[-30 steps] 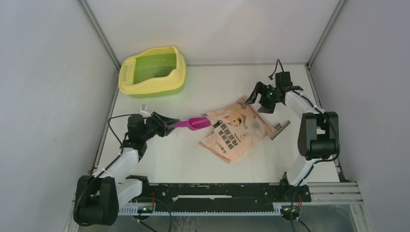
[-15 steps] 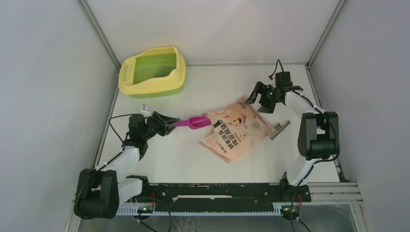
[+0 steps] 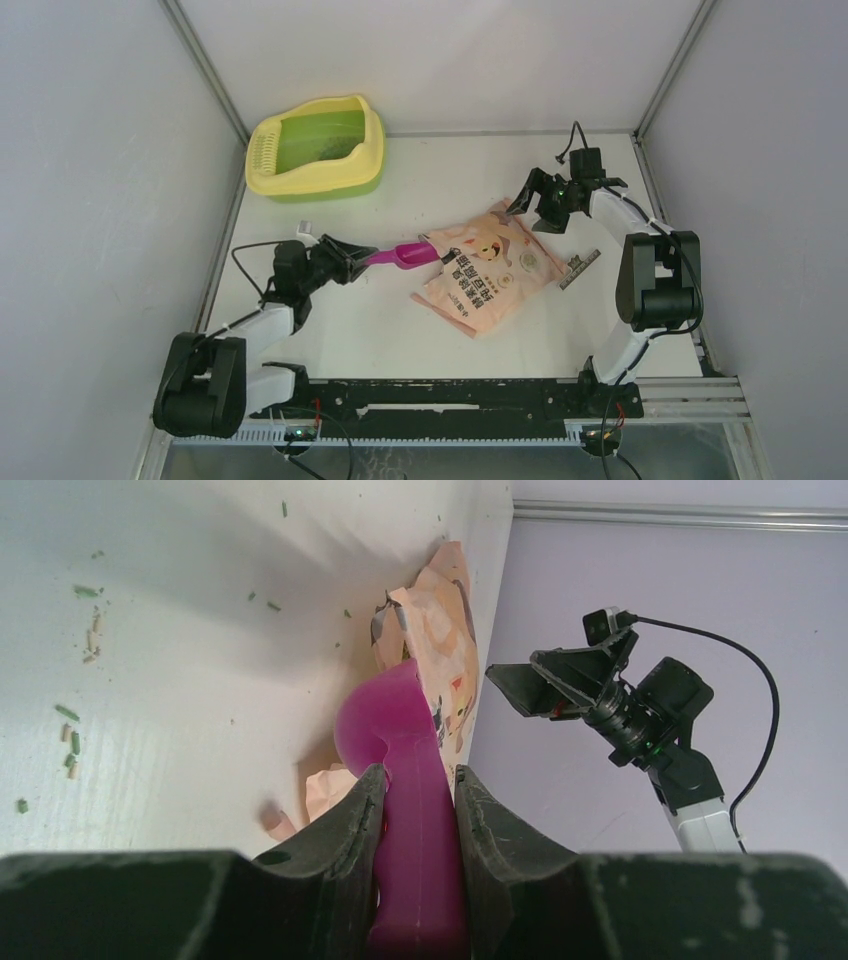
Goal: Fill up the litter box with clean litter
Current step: 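Scoop the cat litter from the cat litter bag.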
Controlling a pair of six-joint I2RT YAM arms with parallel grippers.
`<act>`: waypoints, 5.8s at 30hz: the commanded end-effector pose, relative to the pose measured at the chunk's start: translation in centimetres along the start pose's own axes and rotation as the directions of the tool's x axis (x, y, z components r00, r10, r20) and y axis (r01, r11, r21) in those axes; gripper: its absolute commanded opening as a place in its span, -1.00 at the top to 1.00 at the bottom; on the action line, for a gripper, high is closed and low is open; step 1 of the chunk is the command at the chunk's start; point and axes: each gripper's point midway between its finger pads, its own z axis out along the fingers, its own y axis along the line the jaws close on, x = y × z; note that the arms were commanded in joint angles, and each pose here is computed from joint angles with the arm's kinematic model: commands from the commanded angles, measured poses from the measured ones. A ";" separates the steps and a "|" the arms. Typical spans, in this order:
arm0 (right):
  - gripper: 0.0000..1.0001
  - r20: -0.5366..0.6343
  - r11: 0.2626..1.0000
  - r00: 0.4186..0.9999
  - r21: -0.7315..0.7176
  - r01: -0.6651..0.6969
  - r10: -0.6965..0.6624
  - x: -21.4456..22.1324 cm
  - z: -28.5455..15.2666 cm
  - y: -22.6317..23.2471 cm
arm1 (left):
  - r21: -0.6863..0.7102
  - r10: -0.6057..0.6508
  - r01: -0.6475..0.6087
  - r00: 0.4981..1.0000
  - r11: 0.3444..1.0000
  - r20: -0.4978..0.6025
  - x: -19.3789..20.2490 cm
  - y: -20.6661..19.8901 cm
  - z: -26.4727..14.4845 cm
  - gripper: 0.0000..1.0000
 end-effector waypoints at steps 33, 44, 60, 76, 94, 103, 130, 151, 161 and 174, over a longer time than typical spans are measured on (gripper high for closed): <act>-0.89 0.055 0.982 0.993 0.152 -0.111 0.104 -2.6 2.3 -6.3 | -0.058 0.169 -0.178 0.977 0.982 -0.127 7.3 -4.6 12.5 0.98; -0.89 0.042 0.986 0.994 0.126 -0.106 0.101 -2.4 2.7 -5.7 | 0.056 0.137 -0.129 0.974 0.990 -0.182 10.4 -4.9 15.2 0.97; -0.89 0.028 0.991 0.996 0.100 -0.093 0.091 -1.8 2.8 -4.7 | 0.378 0.044 0.033 0.980 0.925 -0.193 11.3 -7.0 15.9 0.93; -0.89 0.062 0.995 0.996 0.066 -0.071 0.067 -2.5 0.8 -3.2 | 0.385 0.041 0.029 0.984 0.922 -0.173 7.4 -6.3 8.6 0.93; -0.89 0.055 0.997 0.997 0.055 -0.050 0.047 -2.2 0.8 -2.6 | 0.255 0.045 -0.026 0.996 0.967 -0.072 3.9 0.3 2.6 0.94; -0.89 0.050 0.996 0.998 0.066 -0.052 0.049 -2.0 1.3 -2.7 | 0.250 0.035 -0.028 0.999 0.968 -0.025 2.3 0.8 1.2 0.94; -0.85 0.104 0.981 0.988 0.145 -0.132 0.118 -3.7 1.3 -6.3 | 0.152 0.058 -0.044 0.994 0.987 -0.088 7.2 -1.3 11.9 0.94; -0.84 0.040 0.982 0.994 0.154 -0.106 0.101 -1.4 3.4 -5.8 | 0.116 0.095 -0.088 0.994 0.989 -0.059 10.5 -3.7 19.3 0.95; -0.84 0.026 0.989 0.996 0.118 -0.089 0.087 -1.0 4.0 -4.3 | 0.222 0.064 -0.036 0.991 0.974 -0.120 13.3 -5.4 20.6 0.93; -0.85 0.007 0.991 0.997 0.112 -0.071 0.071 -0.4 4.2 -3.8 | 0.449 -0.003 0.104 0.975 0.888 -0.221 14.7 -9.3 18.7 0.92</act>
